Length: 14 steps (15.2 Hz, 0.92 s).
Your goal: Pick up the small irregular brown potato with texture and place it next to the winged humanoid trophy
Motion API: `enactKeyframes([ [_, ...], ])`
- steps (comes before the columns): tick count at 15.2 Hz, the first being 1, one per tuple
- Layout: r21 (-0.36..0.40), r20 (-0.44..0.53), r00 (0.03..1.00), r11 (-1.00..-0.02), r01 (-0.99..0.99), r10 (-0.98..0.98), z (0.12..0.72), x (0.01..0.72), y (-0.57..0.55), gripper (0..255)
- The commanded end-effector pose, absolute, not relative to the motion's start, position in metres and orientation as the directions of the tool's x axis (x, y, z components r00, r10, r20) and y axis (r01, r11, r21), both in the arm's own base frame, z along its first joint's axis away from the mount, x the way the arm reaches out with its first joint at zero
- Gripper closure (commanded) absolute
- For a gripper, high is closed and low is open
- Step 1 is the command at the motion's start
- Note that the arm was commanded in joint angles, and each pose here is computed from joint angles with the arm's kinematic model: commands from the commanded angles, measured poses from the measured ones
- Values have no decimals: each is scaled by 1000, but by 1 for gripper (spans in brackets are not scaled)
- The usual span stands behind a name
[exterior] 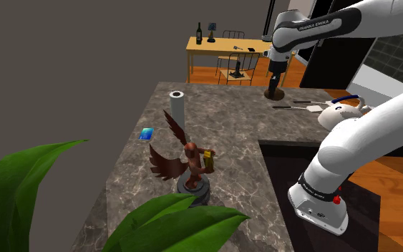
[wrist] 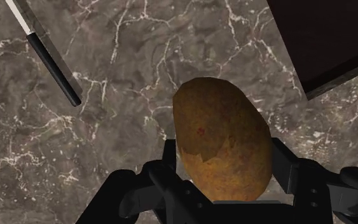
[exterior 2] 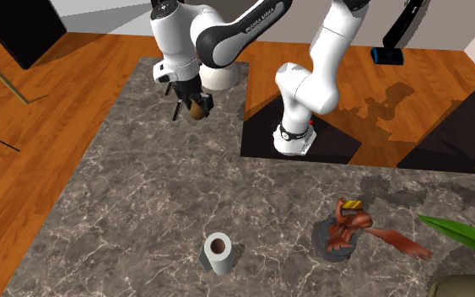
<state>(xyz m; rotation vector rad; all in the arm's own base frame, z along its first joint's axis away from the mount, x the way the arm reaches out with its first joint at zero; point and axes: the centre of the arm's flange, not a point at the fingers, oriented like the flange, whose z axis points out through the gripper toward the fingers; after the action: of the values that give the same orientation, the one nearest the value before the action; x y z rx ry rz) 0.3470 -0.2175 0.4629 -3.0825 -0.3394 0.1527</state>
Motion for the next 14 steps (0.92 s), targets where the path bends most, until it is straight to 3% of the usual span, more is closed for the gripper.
enactKeyframes([
  [1, -47, -94, 971, -975, 215, 219, 474, 348, -217, 255],
  [14, -47, -94, 971, -975, 215, 219, 542, 348, -217, 255],
])
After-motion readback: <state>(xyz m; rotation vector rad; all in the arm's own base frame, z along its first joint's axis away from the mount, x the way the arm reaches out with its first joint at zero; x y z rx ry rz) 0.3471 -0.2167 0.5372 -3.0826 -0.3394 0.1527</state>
